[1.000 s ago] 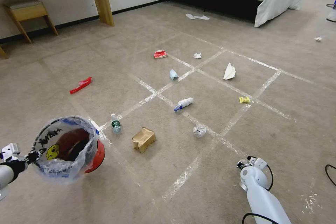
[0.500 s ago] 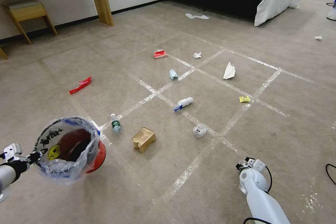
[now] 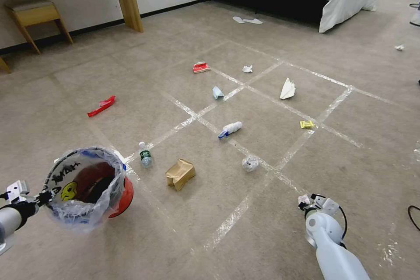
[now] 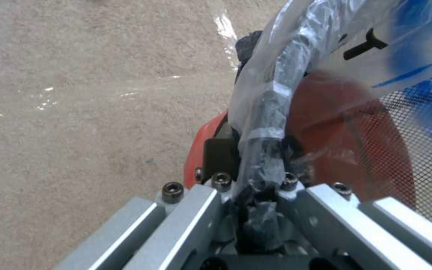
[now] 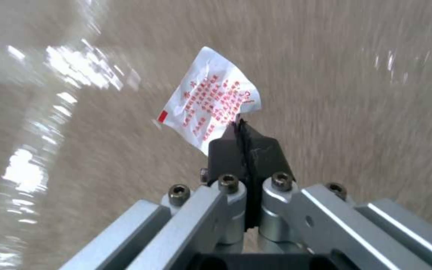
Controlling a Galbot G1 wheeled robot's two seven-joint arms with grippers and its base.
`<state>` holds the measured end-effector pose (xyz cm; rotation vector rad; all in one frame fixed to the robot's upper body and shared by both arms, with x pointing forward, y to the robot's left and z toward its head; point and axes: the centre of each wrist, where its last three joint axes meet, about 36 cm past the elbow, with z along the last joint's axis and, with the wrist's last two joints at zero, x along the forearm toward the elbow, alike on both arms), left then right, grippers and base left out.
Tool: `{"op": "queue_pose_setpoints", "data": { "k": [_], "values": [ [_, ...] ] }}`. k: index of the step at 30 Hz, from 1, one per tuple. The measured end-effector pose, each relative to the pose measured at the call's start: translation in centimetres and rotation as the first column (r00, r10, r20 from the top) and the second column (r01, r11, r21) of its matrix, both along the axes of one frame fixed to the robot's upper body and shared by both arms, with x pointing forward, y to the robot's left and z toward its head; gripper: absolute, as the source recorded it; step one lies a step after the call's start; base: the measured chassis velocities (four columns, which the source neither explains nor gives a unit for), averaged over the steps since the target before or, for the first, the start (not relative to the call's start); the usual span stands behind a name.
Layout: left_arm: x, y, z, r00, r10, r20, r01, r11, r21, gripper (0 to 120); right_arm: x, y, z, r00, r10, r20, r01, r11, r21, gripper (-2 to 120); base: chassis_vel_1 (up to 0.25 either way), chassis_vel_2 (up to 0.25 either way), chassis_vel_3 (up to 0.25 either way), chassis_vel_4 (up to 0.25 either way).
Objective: Pick up the trash bin and place the garbage on the floor into it.
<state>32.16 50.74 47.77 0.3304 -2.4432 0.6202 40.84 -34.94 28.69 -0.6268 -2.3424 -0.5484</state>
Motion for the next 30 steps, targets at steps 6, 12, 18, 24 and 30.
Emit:
{"op": "queue_pose_setpoints", "data": {
  "k": [6,12,18,24,30],
  "values": [
    [-0.1,-0.8,0.5,1.000,-0.010,0.016,0.010,1.000,-0.004,0,-1.0,-0.2,8.8,0.962,0.088,0.257,-0.088,0.996,-0.012,0,0.000,0.000,0.000,0.000],
    [-0.1,-1.8,1.3,0.999,-0.026,0.042,0.027,0.999,-0.017,0,-1.4,1.7,18.3,0.809,0.270,0.521,-0.267,0.960,-0.083,0,0.000,0.000,0.000,0.000],
    [0.0,-2.6,2.2,0.997,-0.046,0.064,0.048,0.999,-0.025,0,-2.3,5.2,23.7,0.589,0.426,0.687,-0.457,0.877,-0.152,0,0.000,0.000,0.000,0.000],
    [0.3,-3.8,3.1,0.995,-0.076,0.070,0.077,0.997,-0.017,0,-2.3,9.3,26.5,0.313,0.548,0.776,-0.671,0.706,-0.228,0,0.000,0.000,0.000,0.000],
    [0.7,-4.6,3.8,0.992,-0.102,0.071,0.103,0.995,-0.010,0,-1.9,15.0,27.5,0.133,0.614,0.778,-0.848,0.477,-0.231,0,0.000,0.000,0.000,0.000]
  ]
}}
